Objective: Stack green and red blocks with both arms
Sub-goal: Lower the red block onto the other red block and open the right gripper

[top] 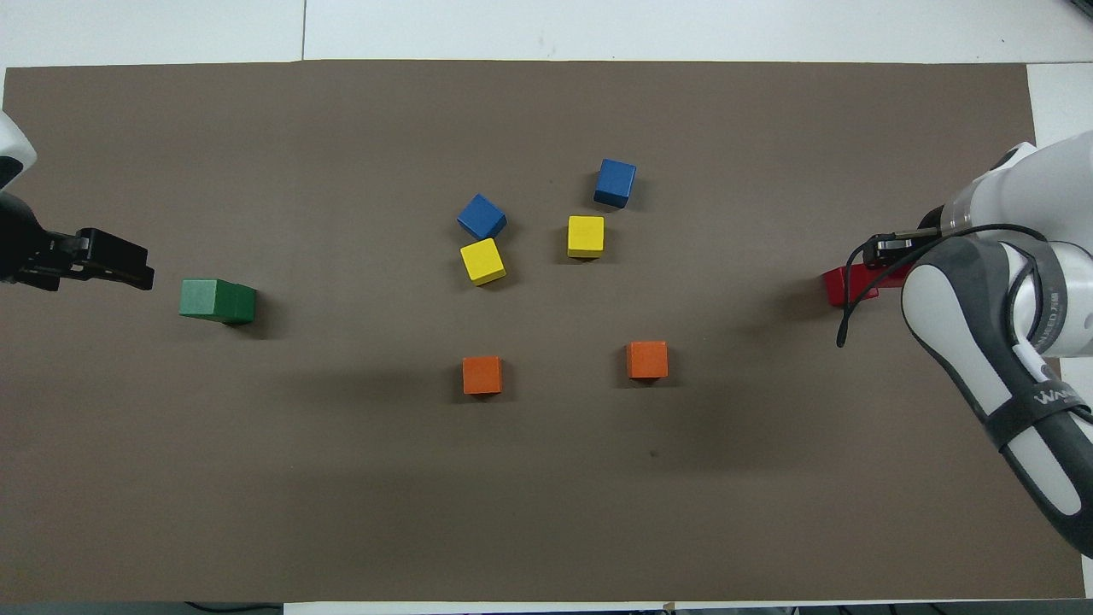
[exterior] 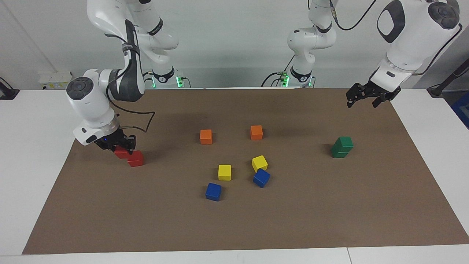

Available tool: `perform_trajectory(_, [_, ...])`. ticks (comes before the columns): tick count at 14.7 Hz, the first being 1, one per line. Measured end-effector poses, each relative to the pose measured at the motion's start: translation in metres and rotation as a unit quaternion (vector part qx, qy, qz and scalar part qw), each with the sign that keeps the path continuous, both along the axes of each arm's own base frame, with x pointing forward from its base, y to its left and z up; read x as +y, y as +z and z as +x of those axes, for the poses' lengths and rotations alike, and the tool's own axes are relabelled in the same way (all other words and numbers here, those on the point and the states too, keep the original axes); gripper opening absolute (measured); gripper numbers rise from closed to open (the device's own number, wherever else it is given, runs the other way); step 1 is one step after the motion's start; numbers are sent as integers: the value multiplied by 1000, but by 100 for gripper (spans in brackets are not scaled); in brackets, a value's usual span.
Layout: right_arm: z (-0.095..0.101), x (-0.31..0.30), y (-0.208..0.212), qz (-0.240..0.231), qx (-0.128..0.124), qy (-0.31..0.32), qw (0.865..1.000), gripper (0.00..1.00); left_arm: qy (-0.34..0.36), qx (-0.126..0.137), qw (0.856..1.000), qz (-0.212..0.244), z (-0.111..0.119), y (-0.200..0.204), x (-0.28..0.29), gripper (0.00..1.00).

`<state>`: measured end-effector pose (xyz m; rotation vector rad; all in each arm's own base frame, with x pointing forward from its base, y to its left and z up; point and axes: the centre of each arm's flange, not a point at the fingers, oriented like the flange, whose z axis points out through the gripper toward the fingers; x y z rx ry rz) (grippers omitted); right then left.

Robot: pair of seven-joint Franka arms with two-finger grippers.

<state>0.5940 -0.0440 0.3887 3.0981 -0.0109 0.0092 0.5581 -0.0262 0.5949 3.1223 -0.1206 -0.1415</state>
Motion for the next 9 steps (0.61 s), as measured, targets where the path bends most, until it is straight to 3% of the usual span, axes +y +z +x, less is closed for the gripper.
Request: perform_trajectory(9, [-9, 14, -20, 2, 10, 12, 1000, 56, -4, -11, 1000, 0, -6, 13, -5, 100])
